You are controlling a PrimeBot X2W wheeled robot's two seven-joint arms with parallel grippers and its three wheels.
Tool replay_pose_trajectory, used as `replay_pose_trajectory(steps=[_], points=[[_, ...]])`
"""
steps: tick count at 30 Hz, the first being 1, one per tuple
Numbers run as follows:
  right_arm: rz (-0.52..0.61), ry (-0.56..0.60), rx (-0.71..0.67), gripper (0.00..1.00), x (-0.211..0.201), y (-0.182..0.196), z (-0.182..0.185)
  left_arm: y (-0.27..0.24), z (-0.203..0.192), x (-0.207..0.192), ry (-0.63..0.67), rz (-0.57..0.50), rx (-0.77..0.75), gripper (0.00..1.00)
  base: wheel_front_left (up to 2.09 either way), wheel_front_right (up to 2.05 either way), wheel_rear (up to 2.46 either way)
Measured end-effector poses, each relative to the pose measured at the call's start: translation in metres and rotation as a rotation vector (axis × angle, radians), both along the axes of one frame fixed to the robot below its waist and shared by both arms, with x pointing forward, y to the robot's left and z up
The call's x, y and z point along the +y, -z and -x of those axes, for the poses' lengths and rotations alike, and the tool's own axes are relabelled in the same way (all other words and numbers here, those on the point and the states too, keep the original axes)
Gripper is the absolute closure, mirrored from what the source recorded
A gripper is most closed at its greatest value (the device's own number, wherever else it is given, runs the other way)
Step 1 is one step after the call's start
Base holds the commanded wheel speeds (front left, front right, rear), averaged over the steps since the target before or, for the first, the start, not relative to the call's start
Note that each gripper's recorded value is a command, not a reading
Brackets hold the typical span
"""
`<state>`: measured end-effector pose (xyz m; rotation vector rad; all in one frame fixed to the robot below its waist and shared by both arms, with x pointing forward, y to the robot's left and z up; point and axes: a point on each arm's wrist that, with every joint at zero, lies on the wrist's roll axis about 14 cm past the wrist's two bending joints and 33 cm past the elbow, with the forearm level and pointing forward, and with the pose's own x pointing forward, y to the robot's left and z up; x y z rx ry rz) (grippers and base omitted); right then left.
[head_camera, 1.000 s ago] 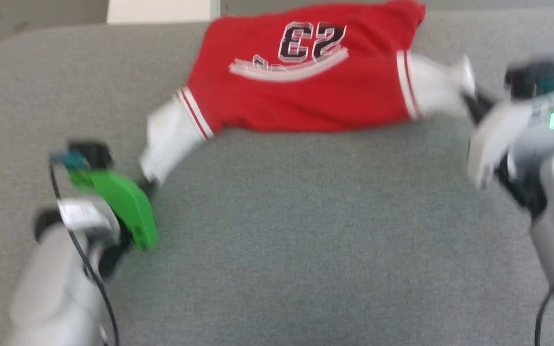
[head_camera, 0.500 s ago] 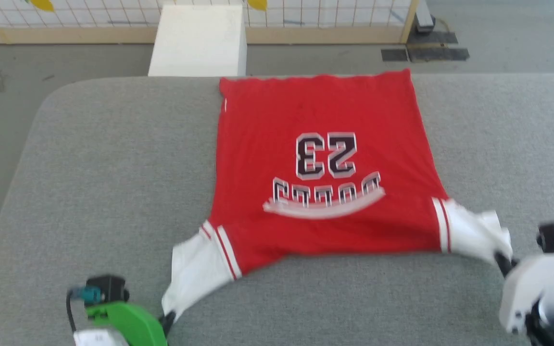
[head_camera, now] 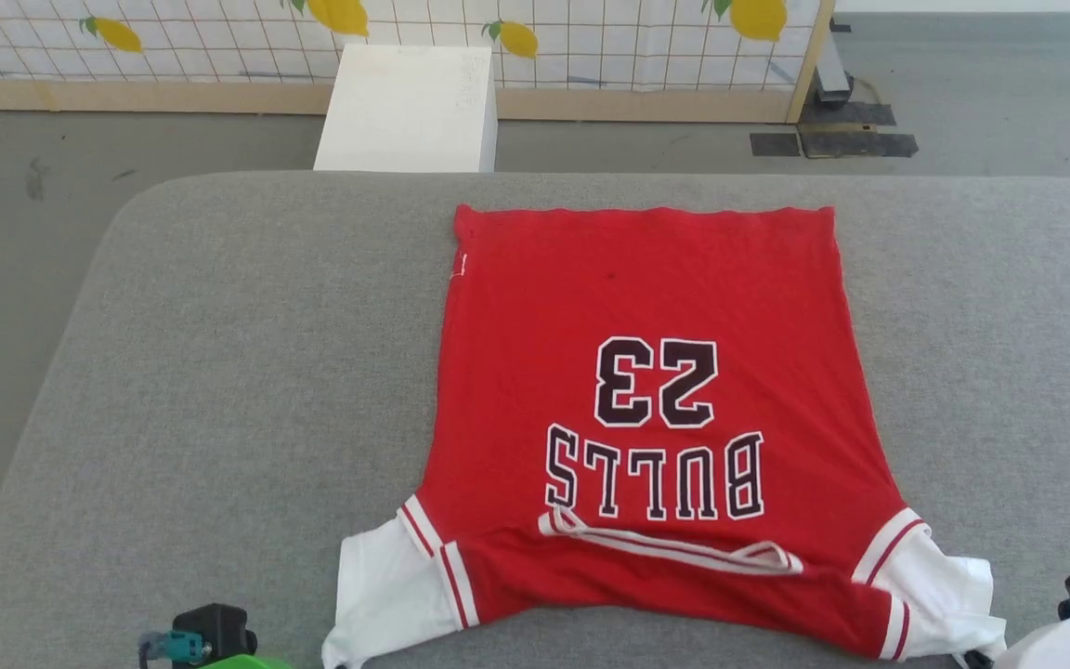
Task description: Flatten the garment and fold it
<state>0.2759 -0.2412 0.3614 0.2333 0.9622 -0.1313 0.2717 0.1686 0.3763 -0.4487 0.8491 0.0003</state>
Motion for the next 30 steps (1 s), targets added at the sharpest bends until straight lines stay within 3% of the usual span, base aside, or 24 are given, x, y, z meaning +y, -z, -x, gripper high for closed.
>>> replay_pose_trajectory(steps=[1, 2, 9, 13, 21, 30], points=[[-0.014, 0.004, -0.005, 0.56, 0.001, 0.0, 0.0, 0.0, 0.0, -0.002, 0.0, 0.003, -0.005, 1.0, 0.0, 0.0, 0.0], [-0.021, 0.008, -0.012, 0.0, 0.002, 0.0, 0.0, -0.001, 0.0, -0.003, -0.002, 0.006, -0.01, 1.0, 0.0, 0.0, 0.0], [-0.044, 0.022, -0.118, 0.0, 0.006, -0.012, -0.011, -0.008, -0.002, -0.004, -0.005, 0.007, -0.055, 1.0, 0.0, 0.0, 0.0], [-0.014, 0.024, -0.313, 0.0, 0.004, -0.045, -0.038, -0.011, -0.003, -0.003, -0.008, 0.003, -0.078, 1.0, 0.0, 0.0, 0.0], [0.017, -0.002, -0.751, 0.0, 0.021, -0.131, -0.128, -0.017, -0.013, -0.004, -0.005, 0.001, -0.117, 1.0, 0.0, 0.0, 0.0], [0.029, -0.058, -0.773, 0.0, 0.029, -0.146, -0.233, -0.035, -0.044, -0.008, 0.01, 0.006, -0.197, 1.0, 0.0, 0.0, 0.0]])
